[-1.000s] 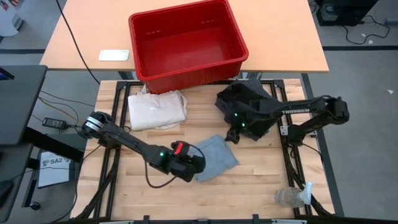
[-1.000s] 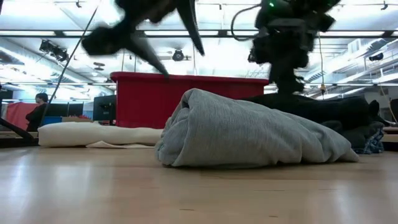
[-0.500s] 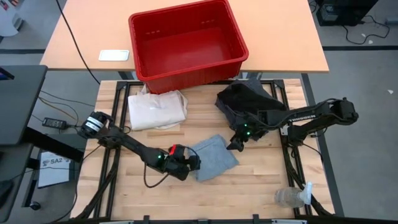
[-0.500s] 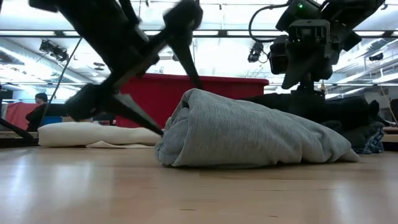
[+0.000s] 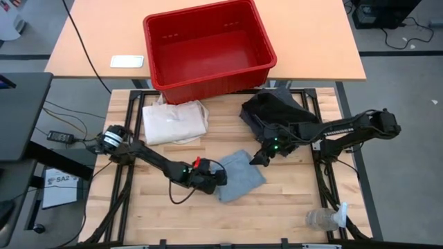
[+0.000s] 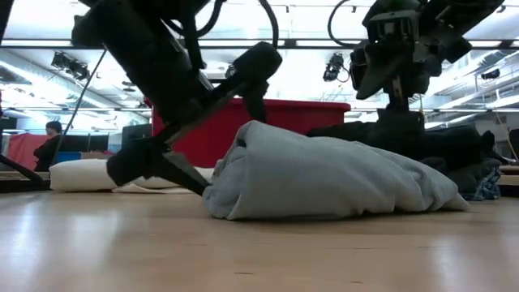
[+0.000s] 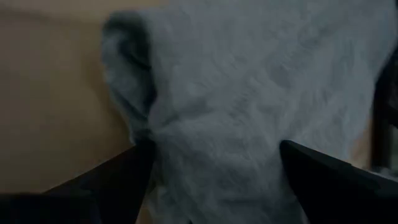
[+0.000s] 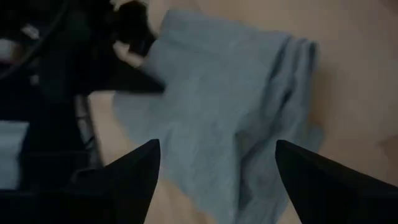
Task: Fold laundry
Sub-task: Stack the gray shirt on top of the black folded shirt
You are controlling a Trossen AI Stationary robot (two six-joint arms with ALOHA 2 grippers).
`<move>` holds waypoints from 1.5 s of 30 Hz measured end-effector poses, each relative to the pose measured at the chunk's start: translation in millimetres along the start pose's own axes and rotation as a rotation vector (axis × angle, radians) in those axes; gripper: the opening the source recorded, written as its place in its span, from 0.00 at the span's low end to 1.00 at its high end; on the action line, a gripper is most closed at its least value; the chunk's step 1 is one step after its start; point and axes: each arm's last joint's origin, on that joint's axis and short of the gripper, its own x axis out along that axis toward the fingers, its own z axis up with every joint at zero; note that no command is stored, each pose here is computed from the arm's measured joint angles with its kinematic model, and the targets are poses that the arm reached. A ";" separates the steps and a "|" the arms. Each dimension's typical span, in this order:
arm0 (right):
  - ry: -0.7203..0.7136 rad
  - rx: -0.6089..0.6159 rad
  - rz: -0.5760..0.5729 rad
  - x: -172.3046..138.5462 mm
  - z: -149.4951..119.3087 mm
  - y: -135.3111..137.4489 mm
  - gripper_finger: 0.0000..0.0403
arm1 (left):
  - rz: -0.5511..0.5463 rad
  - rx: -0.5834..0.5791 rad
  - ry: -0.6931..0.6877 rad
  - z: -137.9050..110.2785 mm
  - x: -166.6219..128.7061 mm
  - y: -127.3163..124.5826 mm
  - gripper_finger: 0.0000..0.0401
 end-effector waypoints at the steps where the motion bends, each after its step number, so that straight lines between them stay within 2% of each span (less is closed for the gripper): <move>1: -0.010 0.000 -0.016 -0.3 -1.0 0.5 0.80 | -0.015 -0.008 0.010 -1.9 2.8 -0.5 0.90; 7: -0.049 -0.005 -0.144 1.5 -9.8 0.0 0.80 | -0.113 0.012 0.020 -8.7 21.7 -3.2 0.90; 10: -0.045 -0.003 -0.165 3.7 -13.2 0.9 0.80 | -0.134 -0.002 0.023 -6.9 24.2 -4.9 0.90; 13: -0.022 0.036 -0.173 4.0 -17.6 2.0 0.80 | -0.146 -0.003 0.028 -4.5 23.5 -7.1 0.90; 18: 0.076 0.082 -0.298 4.1 -37.4 -1.3 0.80 | -0.139 0.005 0.019 -0.6 27.1 -6.6 0.89; 21: 0.065 0.075 -0.333 7.9 -47.9 -5.0 0.80 | -0.136 0.032 -0.008 0.3 29.6 -5.5 0.87; 27: -0.011 0.163 -0.178 25.9 -65.7 -32.8 0.80 | -0.132 0.089 -0.029 -0.7 33.3 -3.1 0.82; 31: -0.060 0.193 -0.116 31.0 -73.9 -48.3 0.76 | -0.139 0.143 -0.047 1.4 34.9 -3.4 0.72; 35: -0.073 0.144 -0.052 38.3 -76.9 -54.0 0.67 | -0.185 0.282 -0.057 2.6 43.5 -5.0 0.56; 38: -0.057 0.111 -0.040 46.8 -76.8 -57.1 0.54 | -0.194 0.294 -0.069 4.2 52.2 -2.3 0.43; 40: -0.041 0.094 -0.041 52.6 -76.8 -59.8 0.42 | -0.193 0.288 -0.080 5.0 56.1 -1.2 0.33; 43: -0.028 0.057 -0.042 57.4 -76.1 -60.3 0.19 | -0.203 0.296 -0.100 5.4 57.0 -1.7 0.16; 45: -0.017 -0.010 -0.028 58.2 -73.8 -56.5 0.06 | -0.219 0.322 -0.118 5.5 57.2 -3.1 0.07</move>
